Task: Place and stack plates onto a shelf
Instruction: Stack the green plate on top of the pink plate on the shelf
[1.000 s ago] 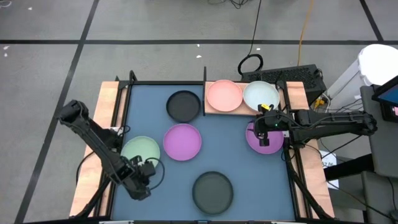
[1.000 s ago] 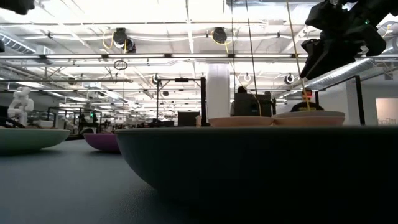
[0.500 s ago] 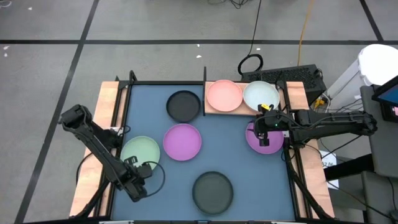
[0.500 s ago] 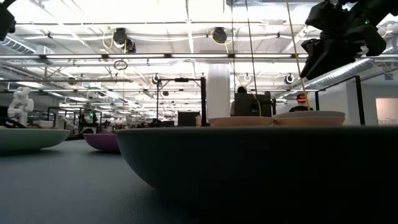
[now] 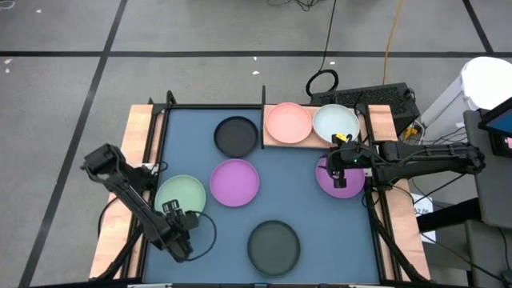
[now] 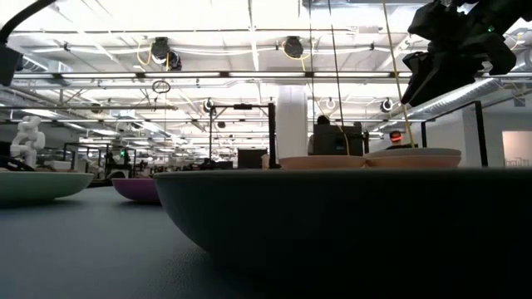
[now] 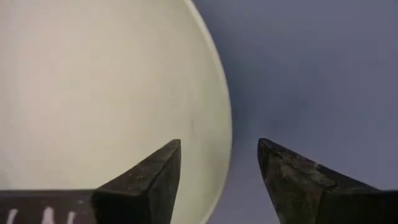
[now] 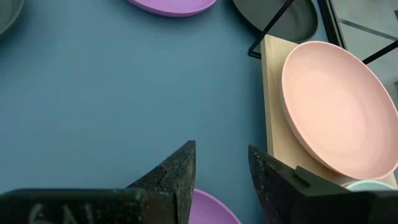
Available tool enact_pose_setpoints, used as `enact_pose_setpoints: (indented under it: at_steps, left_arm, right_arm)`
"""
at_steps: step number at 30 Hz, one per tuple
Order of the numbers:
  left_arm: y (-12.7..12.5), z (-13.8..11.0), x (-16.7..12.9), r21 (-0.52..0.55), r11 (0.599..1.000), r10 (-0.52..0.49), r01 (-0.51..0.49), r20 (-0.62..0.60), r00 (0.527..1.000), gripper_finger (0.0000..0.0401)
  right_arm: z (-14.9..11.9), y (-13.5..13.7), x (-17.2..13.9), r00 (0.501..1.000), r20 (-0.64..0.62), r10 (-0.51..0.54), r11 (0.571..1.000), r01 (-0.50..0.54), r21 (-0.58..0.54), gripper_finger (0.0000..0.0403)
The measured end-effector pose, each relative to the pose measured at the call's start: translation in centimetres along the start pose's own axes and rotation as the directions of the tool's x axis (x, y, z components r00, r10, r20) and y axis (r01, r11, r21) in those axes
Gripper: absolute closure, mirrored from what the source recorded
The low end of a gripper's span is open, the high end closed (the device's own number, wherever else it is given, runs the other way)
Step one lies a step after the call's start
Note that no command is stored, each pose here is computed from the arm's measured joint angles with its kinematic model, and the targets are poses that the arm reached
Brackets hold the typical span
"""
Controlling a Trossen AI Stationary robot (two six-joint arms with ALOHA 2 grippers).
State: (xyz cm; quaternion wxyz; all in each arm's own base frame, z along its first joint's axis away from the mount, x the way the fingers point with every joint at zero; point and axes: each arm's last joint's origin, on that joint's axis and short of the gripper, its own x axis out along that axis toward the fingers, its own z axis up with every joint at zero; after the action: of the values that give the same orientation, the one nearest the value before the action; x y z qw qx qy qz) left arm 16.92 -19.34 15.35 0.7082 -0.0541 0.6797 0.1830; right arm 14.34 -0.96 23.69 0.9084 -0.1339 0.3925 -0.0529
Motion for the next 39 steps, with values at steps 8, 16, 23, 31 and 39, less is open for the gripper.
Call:
enact_pose_setpoints:
  at_steps: [8,16,23,31,39]
  left_arm:
    - [-0.2,0.1,0.4,0.005,1.000,0.007,-0.007,0.000,1.000,0.0246]
    - [-0.3,0.1,0.4,0.057,0.998,-0.002,0.002,0.006,1.000,0.0320]
    - [-0.5,0.2,0.3,0.105,0.994,-0.017,0.015,0.019,1.000,0.0383]
    - [-0.4,0.9,0.0,0.141,0.990,-0.016,0.015,0.006,1.000,0.0391]
    - [-0.3,3.1,-2.1,0.160,0.987,-0.025,0.025,0.001,1.000,0.0392]
  right_arm:
    - [0.0,0.0,0.0,1.000,0.000,0.000,1.000,0.000,0.000,0.0273]
    - [0.0,0.0,0.0,1.000,0.001,0.000,1.000,0.000,0.000,0.0273]
    - [0.0,0.0,0.0,1.000,0.001,0.000,1.000,0.000,0.000,0.0273]
    - [0.0,0.0,0.0,1.000,0.000,0.001,1.000,-0.001,0.001,0.0273]
    - [0.0,0.0,0.0,1.000,0.001,0.003,1.000,-0.003,0.008,0.0273]
